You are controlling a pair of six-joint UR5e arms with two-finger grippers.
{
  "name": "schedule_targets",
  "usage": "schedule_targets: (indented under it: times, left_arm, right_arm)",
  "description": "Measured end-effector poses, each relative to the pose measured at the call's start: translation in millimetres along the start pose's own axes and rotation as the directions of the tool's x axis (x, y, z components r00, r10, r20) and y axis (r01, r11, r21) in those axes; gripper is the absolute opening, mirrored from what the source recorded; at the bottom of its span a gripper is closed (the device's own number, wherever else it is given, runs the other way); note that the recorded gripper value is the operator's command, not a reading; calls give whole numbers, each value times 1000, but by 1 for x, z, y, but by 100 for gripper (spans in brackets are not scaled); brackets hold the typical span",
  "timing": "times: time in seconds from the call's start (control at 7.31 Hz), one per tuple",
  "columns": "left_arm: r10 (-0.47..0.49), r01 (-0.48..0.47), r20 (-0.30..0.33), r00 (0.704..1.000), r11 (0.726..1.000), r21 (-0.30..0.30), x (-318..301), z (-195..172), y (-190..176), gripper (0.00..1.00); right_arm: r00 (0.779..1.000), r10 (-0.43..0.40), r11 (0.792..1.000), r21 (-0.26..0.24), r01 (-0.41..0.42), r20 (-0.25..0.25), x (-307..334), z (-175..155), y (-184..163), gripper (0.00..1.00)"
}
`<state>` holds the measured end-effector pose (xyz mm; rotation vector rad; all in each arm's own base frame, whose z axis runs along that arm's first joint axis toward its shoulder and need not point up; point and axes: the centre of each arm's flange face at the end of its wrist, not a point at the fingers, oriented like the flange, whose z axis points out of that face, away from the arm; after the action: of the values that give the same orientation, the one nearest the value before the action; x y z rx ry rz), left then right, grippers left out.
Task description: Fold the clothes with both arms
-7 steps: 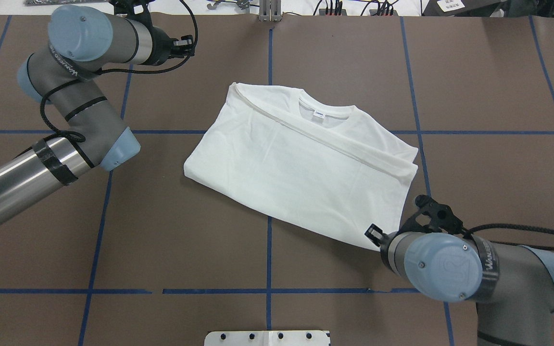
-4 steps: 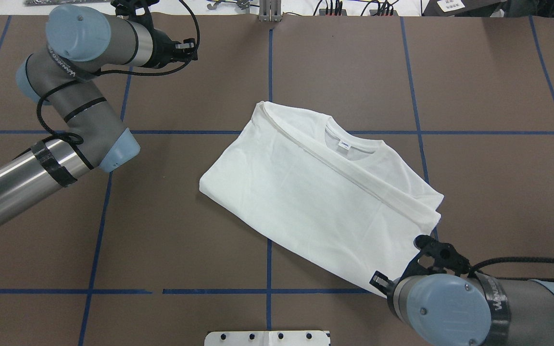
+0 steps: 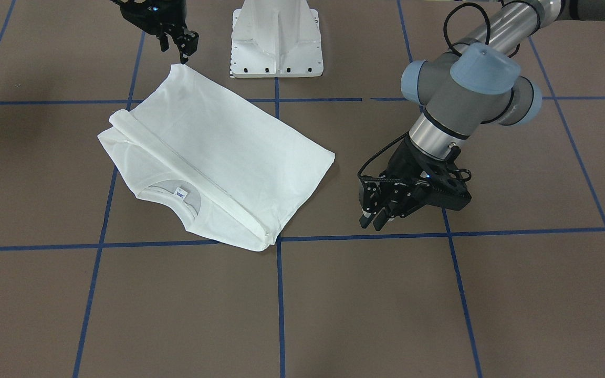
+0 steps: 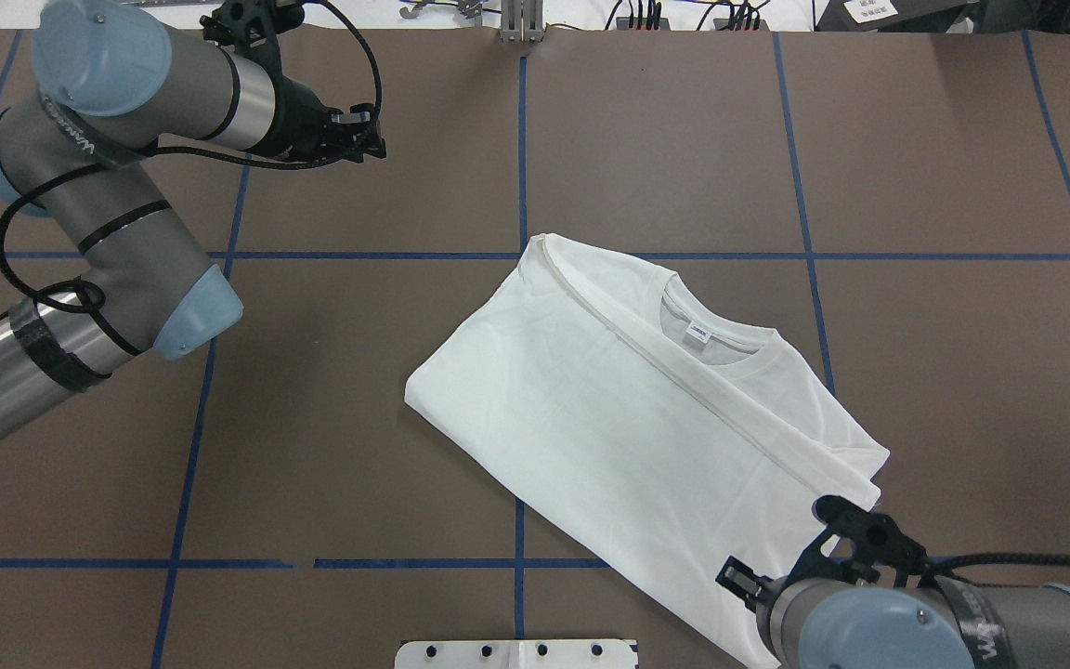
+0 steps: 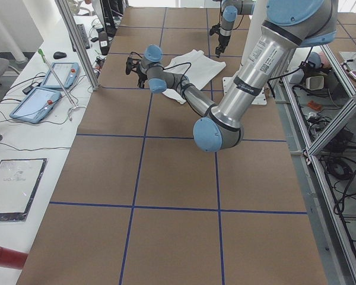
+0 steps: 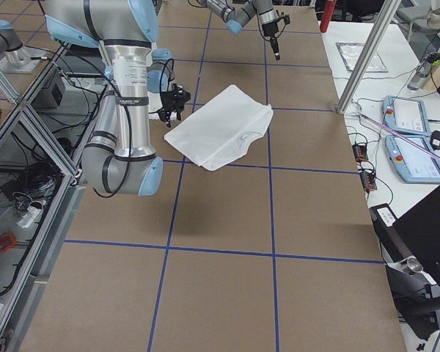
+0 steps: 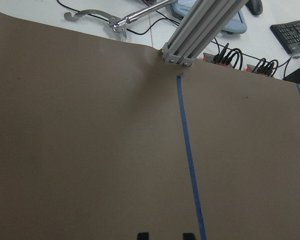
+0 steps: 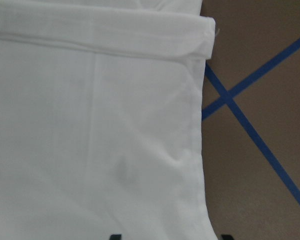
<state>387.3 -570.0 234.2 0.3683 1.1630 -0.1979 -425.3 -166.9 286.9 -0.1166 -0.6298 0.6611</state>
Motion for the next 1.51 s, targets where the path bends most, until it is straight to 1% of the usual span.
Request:
schedule_targets:
  times: [0.14,0.27,0.41,0.55,0.68,0.82,0.96,1.09,1.23,1.37,1.51]
  left_arm:
    - [-10,12,36,999,999,-38,5,-1,17,59]
    - [-35,39,59,998,996,-76,4,3,41,59]
    - [-100,108,76,992,989,-105,1,5,66,59]
    - [-182,192,87,980,972,-134,0,3,98,59]
    - [-249,262,98,964,950,-167,2,-1,129,59]
    - [-319,340,129,939,918,-203,4,4,162,59]
    - [-378,409,165,911,883,-230,8,11,190,59]
    - [-412,449,189,891,858,-249,13,17,210,59]
    - [-419,465,211,883,845,-265,15,27,225,59]
    - [-420,472,230,878,840,-268,16,40,233,59]
    - [-422,477,239,874,839,-262,18,48,234,59]
  right_arm:
    - [997,35,999,32,-38,68,-28,-17,-33,100]
    - [991,37,997,58,-45,130,-59,-37,-70,100]
    - [986,7,997,73,-19,167,-84,-50,-104,100]
    - [979,-44,996,83,28,198,-102,-53,-133,100]
    - [969,-109,991,104,87,222,-114,-52,-157,100]
    - [958,-183,979,125,159,220,-121,-49,-179,100]
    - [945,-246,966,130,222,216,-126,-51,-196,100]
    - [931,-294,953,135,270,215,-131,-55,-210,100]
    - [918,-335,940,146,309,211,-134,-58,-221,100]
    - [909,-362,930,154,335,209,-136,-62,-229,100]
    - [905,-370,926,158,343,208,-136,-63,-233,100]
